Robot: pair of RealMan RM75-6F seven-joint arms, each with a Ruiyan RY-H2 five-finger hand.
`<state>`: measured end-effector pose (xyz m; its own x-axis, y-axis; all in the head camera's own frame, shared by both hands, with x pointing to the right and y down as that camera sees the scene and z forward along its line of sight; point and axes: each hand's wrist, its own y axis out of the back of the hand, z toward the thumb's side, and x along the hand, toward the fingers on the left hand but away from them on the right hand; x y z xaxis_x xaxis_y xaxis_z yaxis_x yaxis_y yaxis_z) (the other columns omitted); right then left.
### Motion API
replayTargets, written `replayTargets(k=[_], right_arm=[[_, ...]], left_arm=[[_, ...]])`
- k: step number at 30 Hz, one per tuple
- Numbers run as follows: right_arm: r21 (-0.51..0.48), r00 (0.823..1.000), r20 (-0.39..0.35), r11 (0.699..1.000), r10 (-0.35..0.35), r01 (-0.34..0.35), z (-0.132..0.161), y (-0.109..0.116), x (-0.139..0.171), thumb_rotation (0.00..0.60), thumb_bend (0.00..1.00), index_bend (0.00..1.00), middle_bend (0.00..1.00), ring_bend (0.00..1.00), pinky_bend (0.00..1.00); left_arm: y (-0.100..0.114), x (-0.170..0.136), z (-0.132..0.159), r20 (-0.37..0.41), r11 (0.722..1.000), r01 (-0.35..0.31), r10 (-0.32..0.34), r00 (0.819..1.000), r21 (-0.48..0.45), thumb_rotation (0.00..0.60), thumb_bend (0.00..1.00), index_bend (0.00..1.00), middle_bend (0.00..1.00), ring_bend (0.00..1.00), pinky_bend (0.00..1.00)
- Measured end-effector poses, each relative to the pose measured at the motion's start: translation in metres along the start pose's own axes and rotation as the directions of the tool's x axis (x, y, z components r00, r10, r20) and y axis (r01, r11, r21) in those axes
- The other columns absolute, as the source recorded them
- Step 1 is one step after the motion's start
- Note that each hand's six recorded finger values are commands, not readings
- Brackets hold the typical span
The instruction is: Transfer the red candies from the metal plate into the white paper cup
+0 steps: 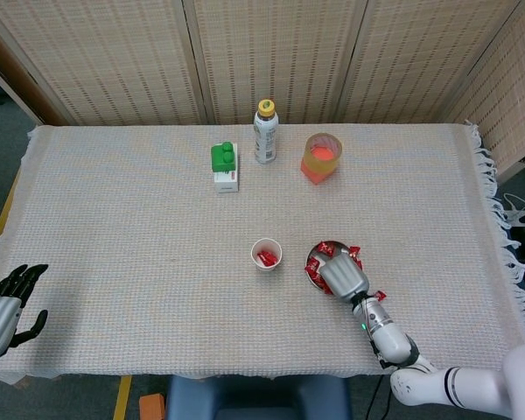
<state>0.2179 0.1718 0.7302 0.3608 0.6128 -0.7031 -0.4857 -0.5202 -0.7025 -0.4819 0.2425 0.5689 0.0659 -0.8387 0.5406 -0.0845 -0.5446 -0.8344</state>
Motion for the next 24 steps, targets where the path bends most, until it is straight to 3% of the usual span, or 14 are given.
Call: replayTargets(k=[11,24], right_arm=[[-0.033,1.000,0.004,0.999,-0.014,0.015,-0.001,0.006,-0.002,0.600,0.32,0.86,0.68,0.66,0.82],[-0.109,0.998,0.018,0.992,-0.058,0.060,-0.005,0.037,-0.009,0.600,0.33,0.86,0.69,0.66,0.82]], left_arm=[[0.000,0.000,0.000,-0.001,1.000,-0.002,0.002,1.000,-0.001,0.600,0.46,0.00,0.07,0.03,0.17],[0.000,0.000,0.000,-0.003,1.000,-0.002,0.002,1.000,0.000,0.600,0.46,0.00,0.07,0.03,0.17]])
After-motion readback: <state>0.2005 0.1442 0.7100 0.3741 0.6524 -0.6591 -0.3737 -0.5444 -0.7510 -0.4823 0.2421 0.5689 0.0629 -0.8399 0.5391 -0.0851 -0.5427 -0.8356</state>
